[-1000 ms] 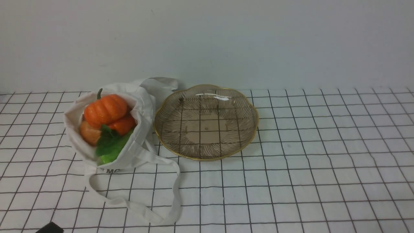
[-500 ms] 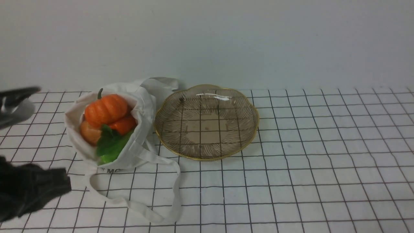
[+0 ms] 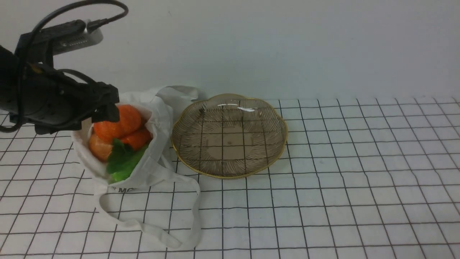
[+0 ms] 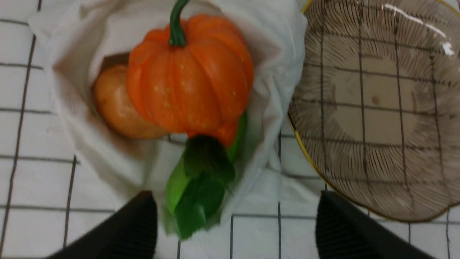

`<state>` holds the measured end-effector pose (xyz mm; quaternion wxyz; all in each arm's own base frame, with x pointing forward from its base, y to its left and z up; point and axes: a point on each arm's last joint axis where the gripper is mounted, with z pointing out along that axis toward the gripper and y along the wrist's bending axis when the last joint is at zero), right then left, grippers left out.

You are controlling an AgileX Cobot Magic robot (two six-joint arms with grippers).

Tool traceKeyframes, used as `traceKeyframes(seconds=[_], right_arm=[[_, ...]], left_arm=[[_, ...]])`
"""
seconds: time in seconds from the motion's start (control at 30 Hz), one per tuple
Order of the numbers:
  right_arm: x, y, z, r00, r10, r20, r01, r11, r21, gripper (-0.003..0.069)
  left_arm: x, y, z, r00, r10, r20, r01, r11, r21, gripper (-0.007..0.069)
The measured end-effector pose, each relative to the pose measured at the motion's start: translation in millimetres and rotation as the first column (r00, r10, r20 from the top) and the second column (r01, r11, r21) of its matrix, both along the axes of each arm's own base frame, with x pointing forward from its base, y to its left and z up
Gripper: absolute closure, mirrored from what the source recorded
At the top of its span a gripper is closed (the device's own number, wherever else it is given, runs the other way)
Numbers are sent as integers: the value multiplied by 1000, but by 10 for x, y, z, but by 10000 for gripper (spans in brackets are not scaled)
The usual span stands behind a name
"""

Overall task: Take vegetables from bag on white checkered tablecloth place on plate.
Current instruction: 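Reach into the cloth bag and grasp the pumpkin with the left gripper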

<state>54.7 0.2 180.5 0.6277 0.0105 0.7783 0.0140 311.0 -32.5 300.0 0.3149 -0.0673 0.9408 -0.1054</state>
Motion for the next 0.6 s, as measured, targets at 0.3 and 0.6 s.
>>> traceKeyframes(seconds=[0.3,0.6], right_arm=[[0,0,0,1000,0,0,0,1000,0,674],[0,0,0,1000,0,0,0,1000,0,674]], left_arm=[[416,4,-438,998,33,49,-34,999,16,-57],[602,24,-773,999,14,38,-17,997,79,-59]])
